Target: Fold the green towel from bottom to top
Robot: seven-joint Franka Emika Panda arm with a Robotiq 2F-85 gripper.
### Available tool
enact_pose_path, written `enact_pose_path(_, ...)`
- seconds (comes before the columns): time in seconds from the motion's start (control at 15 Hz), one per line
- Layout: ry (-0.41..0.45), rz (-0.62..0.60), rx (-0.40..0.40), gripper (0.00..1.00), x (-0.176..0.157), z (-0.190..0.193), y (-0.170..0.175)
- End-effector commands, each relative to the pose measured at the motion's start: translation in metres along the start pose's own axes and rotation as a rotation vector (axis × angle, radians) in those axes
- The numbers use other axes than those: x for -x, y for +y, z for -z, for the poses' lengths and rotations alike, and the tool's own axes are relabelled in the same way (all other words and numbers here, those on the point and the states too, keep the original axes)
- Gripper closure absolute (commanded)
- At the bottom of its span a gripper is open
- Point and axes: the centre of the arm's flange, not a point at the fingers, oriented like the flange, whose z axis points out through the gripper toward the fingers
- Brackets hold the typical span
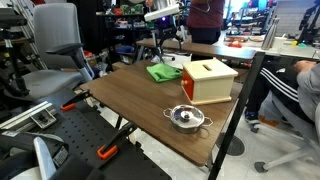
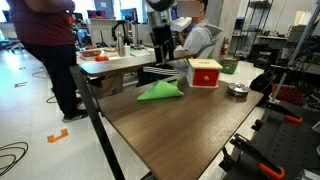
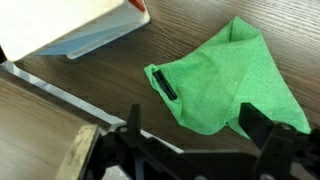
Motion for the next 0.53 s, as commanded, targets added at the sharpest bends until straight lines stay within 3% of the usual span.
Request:
enact_pose_path(0.0, 0.093, -0.001, -0.005, 0.0, 0.071, 0.03, -0.013)
enact_pose_path(0.2, 0.133, 0.033, -0.013, 0.0, 0.095, 0.044, -0.017)
enact_pose_path(0.47, 0.089, 0.068, -0.007, 0.0, 0.129, 0.044, -0.025)
